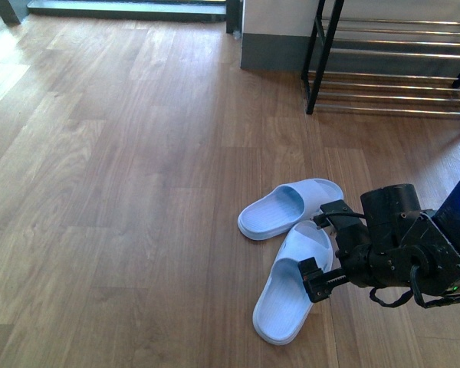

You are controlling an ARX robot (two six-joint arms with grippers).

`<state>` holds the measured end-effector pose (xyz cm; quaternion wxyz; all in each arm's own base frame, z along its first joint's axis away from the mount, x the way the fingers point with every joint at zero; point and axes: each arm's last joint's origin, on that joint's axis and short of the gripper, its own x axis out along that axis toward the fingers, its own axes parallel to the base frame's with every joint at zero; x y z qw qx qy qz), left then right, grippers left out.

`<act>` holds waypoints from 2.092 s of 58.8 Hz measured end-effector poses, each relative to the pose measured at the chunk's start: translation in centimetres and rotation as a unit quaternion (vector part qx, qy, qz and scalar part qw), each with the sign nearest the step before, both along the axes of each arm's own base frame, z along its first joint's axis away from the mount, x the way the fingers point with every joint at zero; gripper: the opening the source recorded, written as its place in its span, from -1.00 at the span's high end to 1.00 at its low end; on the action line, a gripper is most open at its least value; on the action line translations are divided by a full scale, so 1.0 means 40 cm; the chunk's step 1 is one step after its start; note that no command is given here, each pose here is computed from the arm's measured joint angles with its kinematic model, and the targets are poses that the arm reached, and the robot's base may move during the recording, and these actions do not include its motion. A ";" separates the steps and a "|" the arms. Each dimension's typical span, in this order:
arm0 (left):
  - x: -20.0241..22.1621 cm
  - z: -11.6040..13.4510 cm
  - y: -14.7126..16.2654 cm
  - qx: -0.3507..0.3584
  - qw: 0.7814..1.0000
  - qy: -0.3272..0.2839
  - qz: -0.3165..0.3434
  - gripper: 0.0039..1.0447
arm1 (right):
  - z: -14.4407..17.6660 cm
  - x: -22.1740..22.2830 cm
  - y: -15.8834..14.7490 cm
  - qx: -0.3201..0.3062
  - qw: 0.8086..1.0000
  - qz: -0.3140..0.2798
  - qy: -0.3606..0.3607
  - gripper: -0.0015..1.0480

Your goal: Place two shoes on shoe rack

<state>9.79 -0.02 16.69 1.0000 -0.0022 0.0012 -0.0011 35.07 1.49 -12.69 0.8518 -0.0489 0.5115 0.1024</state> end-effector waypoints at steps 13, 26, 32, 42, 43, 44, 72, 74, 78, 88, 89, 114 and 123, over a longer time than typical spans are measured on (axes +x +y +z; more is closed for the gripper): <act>0.000 0.000 0.000 0.000 1.000 0.000 0.000 -0.83 | -0.025 0.025 -0.002 0.000 1.000 -0.027 -0.001 -0.82; 0.000 0.000 0.000 0.000 1.000 0.000 0.000 -0.83 | -0.040 0.040 -0.015 -0.007 0.999 -0.043 -0.004 -0.82; 0.000 0.000 0.000 0.000 1.000 0.000 0.000 -0.83 | -0.052 0.039 -0.022 -0.006 0.999 -0.048 -0.001 -0.82; 0.000 0.000 0.000 0.000 1.000 0.000 0.000 -0.83 | -0.060 0.031 -0.025 -0.001 0.998 -0.055 -0.001 -0.47; 0.000 0.000 0.000 0.000 1.000 0.000 0.000 -0.83 | -0.060 0.031 -0.025 0.000 0.998 -0.056 -0.001 -0.41; 0.000 0.000 0.000 0.000 1.000 0.000 0.000 -0.83 | -0.061 0.031 -0.025 0.000 0.998 -0.056 0.000 -0.37; 0.000 0.000 0.000 0.000 1.000 0.000 0.000 -0.83 | -0.077 0.045 -0.035 0.009 0.998 -0.068 -0.004 0.97; 0.000 0.000 0.000 0.000 1.000 0.000 0.000 -0.83 | -0.077 0.044 -0.038 0.010 0.997 -0.070 -0.007 0.97; 0.000 0.000 0.000 0.000 1.000 0.000 0.000 -0.83 | -0.076 0.040 -0.045 0.011 0.997 -0.075 -0.012 0.97; 0.000 0.000 0.000 0.000 1.000 0.000 0.000 -0.83 | -0.048 0.016 -0.079 0.020 0.995 -0.085 -0.038 0.97; 0.000 0.000 0.000 0.000 1.000 0.000 0.000 -0.83 | -0.036 0.008 -0.088 0.023 0.995 -0.085 -0.045 0.97; 0.000 0.000 0.000 0.000 1.000 0.000 0.000 -0.83 | 0.222 -0.149 -0.151 0.003 0.985 -0.103 -0.138 0.97; 0.000 0.000 0.000 0.000 1.000 0.000 0.000 -0.83 | 0.341 -0.198 -0.167 -0.009 0.978 -0.111 -0.178 0.97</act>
